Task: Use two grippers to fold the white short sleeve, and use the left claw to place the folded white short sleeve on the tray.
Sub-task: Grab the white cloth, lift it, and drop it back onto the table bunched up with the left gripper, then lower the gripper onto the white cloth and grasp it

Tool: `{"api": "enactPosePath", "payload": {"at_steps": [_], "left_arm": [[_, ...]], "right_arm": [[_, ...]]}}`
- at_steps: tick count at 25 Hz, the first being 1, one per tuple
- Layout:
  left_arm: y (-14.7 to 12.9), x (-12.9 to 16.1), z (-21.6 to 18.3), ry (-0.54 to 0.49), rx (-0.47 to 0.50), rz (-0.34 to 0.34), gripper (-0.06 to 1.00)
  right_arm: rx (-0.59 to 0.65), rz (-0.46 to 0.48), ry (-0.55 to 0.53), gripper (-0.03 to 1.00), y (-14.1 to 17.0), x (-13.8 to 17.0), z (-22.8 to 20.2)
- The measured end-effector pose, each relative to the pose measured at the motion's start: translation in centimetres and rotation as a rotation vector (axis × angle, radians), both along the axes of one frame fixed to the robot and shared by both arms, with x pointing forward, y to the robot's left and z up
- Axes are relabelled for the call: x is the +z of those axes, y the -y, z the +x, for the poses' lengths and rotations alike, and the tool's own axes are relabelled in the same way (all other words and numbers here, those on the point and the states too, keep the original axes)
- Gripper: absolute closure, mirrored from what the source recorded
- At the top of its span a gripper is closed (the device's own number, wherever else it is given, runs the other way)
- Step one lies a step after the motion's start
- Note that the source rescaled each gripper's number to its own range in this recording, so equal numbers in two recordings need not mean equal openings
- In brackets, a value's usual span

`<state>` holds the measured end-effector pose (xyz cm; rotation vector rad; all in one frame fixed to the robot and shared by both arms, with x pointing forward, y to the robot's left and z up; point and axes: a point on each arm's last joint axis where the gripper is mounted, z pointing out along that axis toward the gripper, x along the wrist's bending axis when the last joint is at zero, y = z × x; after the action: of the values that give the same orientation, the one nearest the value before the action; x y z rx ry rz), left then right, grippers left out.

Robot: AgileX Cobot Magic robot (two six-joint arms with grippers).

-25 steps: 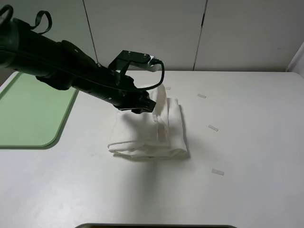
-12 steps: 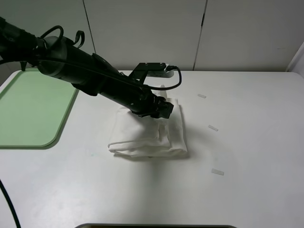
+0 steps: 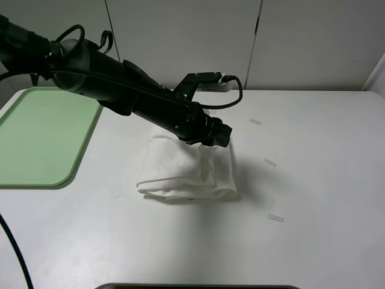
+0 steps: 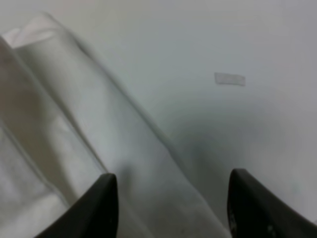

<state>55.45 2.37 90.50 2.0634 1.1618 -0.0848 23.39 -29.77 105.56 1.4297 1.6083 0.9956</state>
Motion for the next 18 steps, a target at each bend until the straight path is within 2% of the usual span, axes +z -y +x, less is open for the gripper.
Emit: {"api": "enactPosePath", "payload": {"at_steps": [7, 8, 10, 12, 13, 14, 16, 18], "left_arm": [[-0.3, 1.4, 0.0, 0.028, -0.022, -0.012, 0.46], [-0.8, 2.5, 0.1, 0.048, -0.03, -0.017, 0.46], [-3.1, 4.5, 0.0, 0.065, 0.03, -0.016, 0.44], [-5.6, 5.0, -0.3, 0.059, 0.103, -0.004, 0.33], [-8.2, 4.7, -0.7, 0.032, 0.184, 0.017, 0.16], [-8.2, 4.7, -0.7, 0.032, 0.184, 0.017, 0.16], [-10.4, 4.3, -1.3, 0.001, 0.256, 0.03, 0.04], [-12.5, 3.5, -1.9, -0.038, 0.314, 0.05, -0.02]], "right_arm": [[0.0, 0.0, 0.0, -0.03, 0.0, 0.0, 0.0], [0.0, 0.0, 0.0, -0.03, 0.0, 0.0, 0.0], [0.0, 0.0, 0.0, -0.03, 0.0, 0.0, 0.0], [0.0, 0.0, 0.0, -0.03, 0.0, 0.0, 0.0], [0.0, 0.0, 0.0, -0.03, 0.0, 0.0, 0.0], [0.0, 0.0, 0.0, -0.03, 0.0, 0.0, 0.0], [0.0, 0.0, 0.0, -0.03, 0.0, 0.0, 0.0], [0.0, 0.0, 0.0, -0.03, 0.0, 0.0, 0.0]]}}
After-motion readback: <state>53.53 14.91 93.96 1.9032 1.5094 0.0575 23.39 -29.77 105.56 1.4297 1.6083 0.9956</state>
